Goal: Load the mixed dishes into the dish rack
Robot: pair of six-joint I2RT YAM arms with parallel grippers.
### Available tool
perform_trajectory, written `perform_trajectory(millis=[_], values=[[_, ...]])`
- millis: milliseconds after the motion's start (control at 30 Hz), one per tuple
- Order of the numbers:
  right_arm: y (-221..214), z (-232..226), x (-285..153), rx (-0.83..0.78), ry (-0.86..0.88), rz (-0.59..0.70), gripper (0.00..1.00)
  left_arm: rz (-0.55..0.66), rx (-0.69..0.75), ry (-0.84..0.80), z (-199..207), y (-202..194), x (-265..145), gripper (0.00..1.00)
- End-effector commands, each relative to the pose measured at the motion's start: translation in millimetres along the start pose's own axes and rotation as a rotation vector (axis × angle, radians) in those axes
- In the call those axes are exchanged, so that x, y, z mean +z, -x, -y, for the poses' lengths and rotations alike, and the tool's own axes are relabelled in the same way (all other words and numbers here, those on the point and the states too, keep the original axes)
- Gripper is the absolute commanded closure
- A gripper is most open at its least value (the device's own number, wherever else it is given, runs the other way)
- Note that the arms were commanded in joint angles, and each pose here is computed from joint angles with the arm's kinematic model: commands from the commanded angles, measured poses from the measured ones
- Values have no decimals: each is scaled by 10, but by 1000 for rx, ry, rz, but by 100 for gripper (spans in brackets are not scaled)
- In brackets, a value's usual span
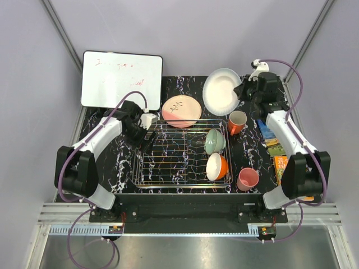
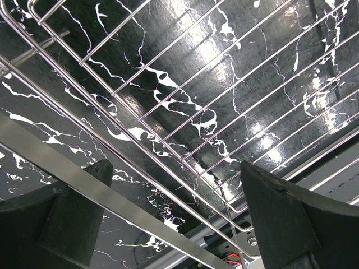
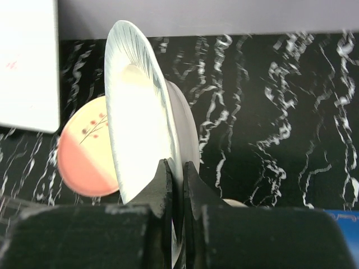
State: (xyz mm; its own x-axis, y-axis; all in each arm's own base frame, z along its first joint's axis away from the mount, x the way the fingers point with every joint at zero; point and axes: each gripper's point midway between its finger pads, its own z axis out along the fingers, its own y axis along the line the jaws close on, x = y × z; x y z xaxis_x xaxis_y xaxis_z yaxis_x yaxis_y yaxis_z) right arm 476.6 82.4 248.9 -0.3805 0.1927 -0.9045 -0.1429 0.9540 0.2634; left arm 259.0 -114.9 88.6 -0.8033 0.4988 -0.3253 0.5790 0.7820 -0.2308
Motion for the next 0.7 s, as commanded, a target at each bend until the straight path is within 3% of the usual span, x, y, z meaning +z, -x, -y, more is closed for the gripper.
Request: perform_trajectory(millis=[0,267,667], values=[[1082,-646,-661,-260,228,422,100,18,27,17,-52,67,52,1],[919,-1152,-1149,-636,436,567,100,-4,20,19,-81,-7,147,1],[458,-1400,-1032,-990,555,392,100,-3,20,26,-100,-3,167,1]])
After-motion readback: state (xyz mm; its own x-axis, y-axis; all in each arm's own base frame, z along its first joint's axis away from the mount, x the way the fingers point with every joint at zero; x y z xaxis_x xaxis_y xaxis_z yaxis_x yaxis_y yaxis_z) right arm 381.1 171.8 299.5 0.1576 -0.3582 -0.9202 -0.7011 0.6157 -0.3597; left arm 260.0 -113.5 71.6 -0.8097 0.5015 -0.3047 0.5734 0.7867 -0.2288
